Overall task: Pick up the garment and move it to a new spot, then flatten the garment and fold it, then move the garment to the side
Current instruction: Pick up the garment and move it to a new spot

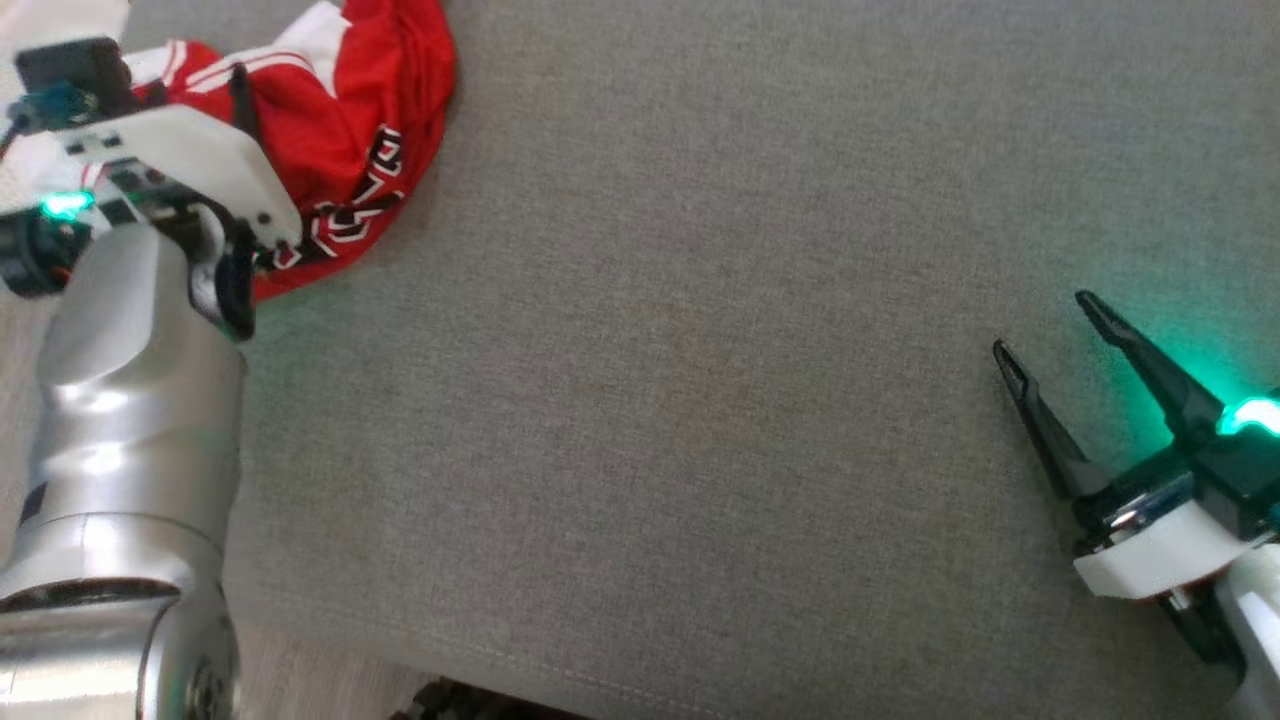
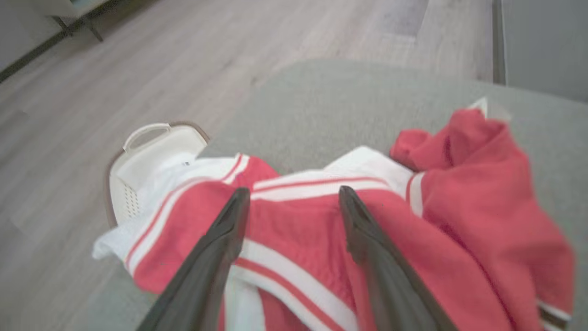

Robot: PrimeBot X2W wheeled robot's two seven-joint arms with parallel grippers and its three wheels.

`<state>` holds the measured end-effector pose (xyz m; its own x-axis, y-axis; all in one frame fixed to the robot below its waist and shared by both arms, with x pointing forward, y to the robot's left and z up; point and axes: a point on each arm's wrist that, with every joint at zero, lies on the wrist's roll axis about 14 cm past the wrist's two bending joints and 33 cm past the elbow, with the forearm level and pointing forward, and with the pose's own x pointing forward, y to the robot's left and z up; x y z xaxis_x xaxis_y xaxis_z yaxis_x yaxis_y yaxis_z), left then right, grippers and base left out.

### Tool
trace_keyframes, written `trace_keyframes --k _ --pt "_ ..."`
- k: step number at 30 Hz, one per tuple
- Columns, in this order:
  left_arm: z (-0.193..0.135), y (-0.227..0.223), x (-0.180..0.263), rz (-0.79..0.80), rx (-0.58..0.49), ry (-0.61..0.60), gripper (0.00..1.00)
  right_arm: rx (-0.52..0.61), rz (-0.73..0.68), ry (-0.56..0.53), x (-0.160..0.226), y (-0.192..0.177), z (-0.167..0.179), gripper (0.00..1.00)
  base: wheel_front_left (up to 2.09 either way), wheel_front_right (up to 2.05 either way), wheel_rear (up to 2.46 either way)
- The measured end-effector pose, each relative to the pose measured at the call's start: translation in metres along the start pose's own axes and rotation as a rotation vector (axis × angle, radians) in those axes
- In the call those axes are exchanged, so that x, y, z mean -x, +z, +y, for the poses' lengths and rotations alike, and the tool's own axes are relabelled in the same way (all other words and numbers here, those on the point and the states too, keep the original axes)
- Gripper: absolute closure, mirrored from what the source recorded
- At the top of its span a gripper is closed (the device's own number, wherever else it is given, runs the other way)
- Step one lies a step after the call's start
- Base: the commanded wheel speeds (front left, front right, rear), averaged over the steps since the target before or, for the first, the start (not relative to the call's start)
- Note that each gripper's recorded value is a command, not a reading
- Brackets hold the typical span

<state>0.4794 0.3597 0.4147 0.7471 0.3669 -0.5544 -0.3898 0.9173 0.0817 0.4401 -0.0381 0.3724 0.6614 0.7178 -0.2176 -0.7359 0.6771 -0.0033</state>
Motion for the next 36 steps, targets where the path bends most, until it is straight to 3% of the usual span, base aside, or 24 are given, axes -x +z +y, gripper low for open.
trace_keyframes --k 6,8,15,20,24,28,31,36 --pt "-0.004 -0.065 -0.01 0.215 0.001 0.016 0.0 -0.003 -0.013 0.008 -0.004 -0.002 -0.006 0.0 0.0 0.0 0.0" --pt "-0.007 -0.065 -0.014 0.22 0.011 0.011 1.0 -0.004 -0.013 0.004 -0.005 -0.003 -0.008 0.0 0.0 0.0 0.0" --pt "-0.006 -0.017 -0.015 -0.032 0.013 0.006 1.0 0.016 -0.021 -0.012 -0.004 0.004 -0.012 0.0 0.0 0.0 0.0" --pt "-0.004 0.058 0.004 -0.27 -0.042 -0.044 1.0 -0.001 -0.045 -0.045 0.001 0.021 -0.001 0.0 0.0 0.0 0.0" --pt "-0.02 0.117 0.034 -0.435 -0.1 -0.127 1.0 -0.022 -0.088 -0.083 0.011 0.043 0.012 0.0 0.0 0.0 0.0" --pt "-0.052 0.163 0.069 -0.572 -0.177 -0.222 1.0 -0.028 -0.16 -0.157 0.031 0.073 0.015 0.0 0.0 0.0 0.0" --pt "-0.084 0.195 0.097 -0.676 -0.225 -0.295 1.0 -0.047 -0.164 -0.232 0.059 0.075 0.015 0.0 0.0 0.0 0.0" --pt "-0.163 0.235 0.152 -0.833 -0.287 -0.479 1.0 -0.074 -0.176 -0.353 0.103 0.075 0.015 0.0 0.0 0.0 0.0"
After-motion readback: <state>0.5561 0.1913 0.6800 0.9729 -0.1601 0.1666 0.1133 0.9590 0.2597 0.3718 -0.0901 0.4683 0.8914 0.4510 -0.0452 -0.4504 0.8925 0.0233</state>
